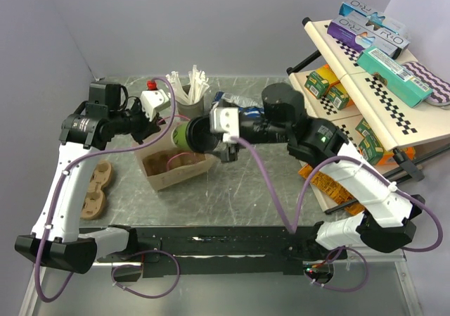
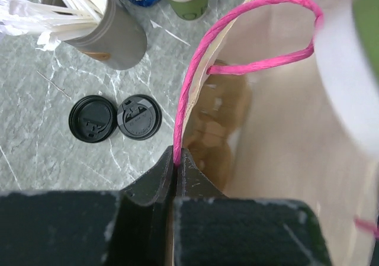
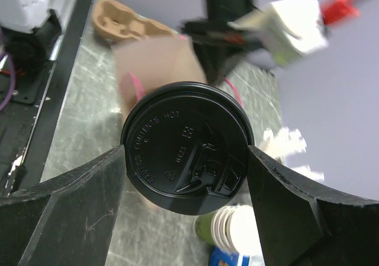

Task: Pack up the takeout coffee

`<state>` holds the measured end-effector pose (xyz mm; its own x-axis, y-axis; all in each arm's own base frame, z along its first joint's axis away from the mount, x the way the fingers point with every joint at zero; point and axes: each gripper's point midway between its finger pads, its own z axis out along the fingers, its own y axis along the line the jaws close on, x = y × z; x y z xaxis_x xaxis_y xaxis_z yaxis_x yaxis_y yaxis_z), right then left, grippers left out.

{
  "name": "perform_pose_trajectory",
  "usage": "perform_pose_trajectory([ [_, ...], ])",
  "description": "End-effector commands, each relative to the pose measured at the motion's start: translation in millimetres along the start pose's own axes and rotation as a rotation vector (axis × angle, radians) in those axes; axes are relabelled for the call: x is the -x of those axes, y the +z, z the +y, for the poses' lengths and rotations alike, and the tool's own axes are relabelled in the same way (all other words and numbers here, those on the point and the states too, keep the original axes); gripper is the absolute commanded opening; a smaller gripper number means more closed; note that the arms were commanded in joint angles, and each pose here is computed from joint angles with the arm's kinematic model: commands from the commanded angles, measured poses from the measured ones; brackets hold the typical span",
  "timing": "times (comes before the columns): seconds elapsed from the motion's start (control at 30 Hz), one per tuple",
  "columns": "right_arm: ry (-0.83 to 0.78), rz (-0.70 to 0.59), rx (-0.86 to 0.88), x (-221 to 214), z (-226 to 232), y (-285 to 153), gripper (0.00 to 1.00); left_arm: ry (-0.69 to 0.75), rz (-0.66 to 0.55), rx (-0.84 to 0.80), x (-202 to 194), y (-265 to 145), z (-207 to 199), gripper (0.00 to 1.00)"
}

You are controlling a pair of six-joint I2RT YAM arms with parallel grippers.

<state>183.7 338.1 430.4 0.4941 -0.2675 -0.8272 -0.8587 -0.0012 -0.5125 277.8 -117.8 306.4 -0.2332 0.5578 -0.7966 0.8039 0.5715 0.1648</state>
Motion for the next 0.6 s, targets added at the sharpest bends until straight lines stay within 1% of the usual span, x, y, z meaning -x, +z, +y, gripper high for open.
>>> perform_pose_trajectory([
  [0.0, -0.175, -0.104, -0.041, 37.5, 4.1, -3.0, 0.0, -0.003, -0.071, 0.045, 16.1, -4.3, 4.7, 0.01],
  [0.1, -0.22, -0.089, -0.012, 35.3, 13.0, 7.2, 0.0, -0.002, -0.076, 0.053, 17.5, -6.1, 4.3, 0.01],
  [0.23, -0.229, -0.077, 0.009, 25.2, 18.3, 23.9, 0.0, 0.02, -0.107, 0.045, 20.7, -9.8, -1.5, 0.01],
  [0.4, -0.239, -0.022, 0.022, -5.5, 25.2, 50.7, 0.0, 0.047, -0.13, 0.039, 16.4, -6.9, -8.3, 0.01],
  [0.57, -0.223, 0.009, 0.029, -24.1, 32.0, 73.4, 0.0, 0.077, -0.181, 0.062, 18.6, -10.4, -13.2, 0.01],
])
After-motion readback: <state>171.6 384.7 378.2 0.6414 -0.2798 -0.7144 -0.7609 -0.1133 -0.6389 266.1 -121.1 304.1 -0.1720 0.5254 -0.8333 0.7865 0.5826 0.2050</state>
